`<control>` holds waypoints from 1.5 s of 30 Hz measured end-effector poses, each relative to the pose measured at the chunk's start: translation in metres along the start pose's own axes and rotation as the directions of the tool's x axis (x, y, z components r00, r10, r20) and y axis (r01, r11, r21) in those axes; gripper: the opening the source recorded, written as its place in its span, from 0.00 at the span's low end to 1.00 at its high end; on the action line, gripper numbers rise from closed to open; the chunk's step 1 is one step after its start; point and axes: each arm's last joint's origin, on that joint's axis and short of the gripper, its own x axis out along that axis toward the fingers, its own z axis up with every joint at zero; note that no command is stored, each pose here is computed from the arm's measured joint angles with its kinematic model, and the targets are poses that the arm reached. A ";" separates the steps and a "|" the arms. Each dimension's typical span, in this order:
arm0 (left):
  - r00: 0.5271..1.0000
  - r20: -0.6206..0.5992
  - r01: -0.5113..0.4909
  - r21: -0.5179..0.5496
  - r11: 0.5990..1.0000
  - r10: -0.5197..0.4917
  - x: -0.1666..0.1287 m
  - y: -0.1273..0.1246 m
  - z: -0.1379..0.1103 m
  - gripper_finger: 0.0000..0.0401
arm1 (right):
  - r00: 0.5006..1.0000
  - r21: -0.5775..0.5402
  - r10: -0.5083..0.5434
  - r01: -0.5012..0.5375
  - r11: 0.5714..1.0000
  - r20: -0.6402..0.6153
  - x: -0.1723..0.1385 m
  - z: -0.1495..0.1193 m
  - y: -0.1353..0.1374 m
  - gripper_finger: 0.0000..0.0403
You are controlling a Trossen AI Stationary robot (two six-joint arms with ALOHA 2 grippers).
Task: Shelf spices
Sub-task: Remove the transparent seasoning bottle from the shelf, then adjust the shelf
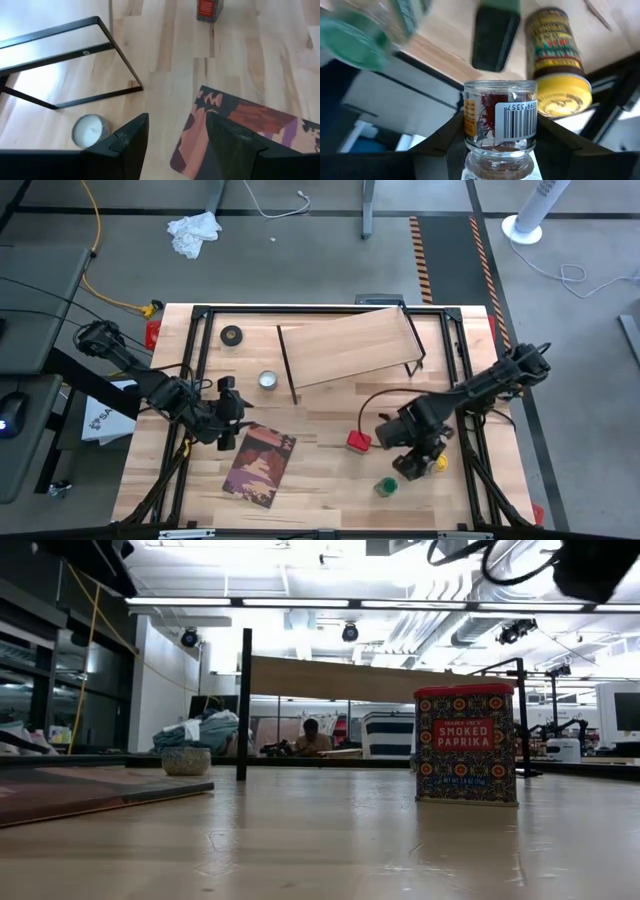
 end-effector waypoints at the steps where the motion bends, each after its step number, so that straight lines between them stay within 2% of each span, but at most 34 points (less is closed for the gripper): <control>1: 1.000 0.002 -0.002 0.000 1.000 0.002 0.000 0.000 0.000 0.49 | 1.000 0.003 0.012 -0.012 1.000 0.002 -0.002 0.003 0.000 0.43; 8: 1.000 -0.003 0.016 -0.038 0.999 -0.016 0.000 -0.001 0.000 0.49 | 0.997 0.094 0.074 -0.074 0.993 0.010 -0.022 0.044 -0.011 0.43; 15: 0.999 0.001 0.051 -0.041 0.998 -0.051 -0.005 -0.008 -0.004 0.49 | 0.987 0.079 0.088 -0.078 0.994 -0.133 0.000 0.108 -0.011 0.43; 20: 0.997 0.005 0.071 -0.072 0.995 -0.071 -0.008 -0.013 -0.006 0.49 | 0.979 0.081 0.046 -0.031 0.996 -0.201 0.020 0.133 -0.014 0.43; 24: 0.997 0.009 0.078 -0.095 0.992 -0.078 -0.010 -0.015 -0.008 0.49 | 0.965 0.051 0.051 -0.039 0.998 -0.257 0.033 0.142 -0.013 0.43; 28: 0.996 0.010 0.086 -0.117 0.989 -0.085 -0.012 -0.017 -0.009 0.49 | 0.968 0.004 0.027 -0.027 1.000 -0.249 0.041 0.145 -0.011 0.43; 36: 0.996 0.017 0.085 -0.121 0.989 -0.084 -0.013 -0.018 -0.010 0.49 | 0.982 -0.088 0.010 -0.027 0.996 -0.188 0.042 0.148 -0.007 0.71; 45: 0.997 0.021 0.078 -0.107 0.991 -0.076 -0.013 -0.018 -0.010 0.49 | 0.988 -0.112 0.015 -0.033 0.993 -0.152 0.028 0.155 -0.006 0.75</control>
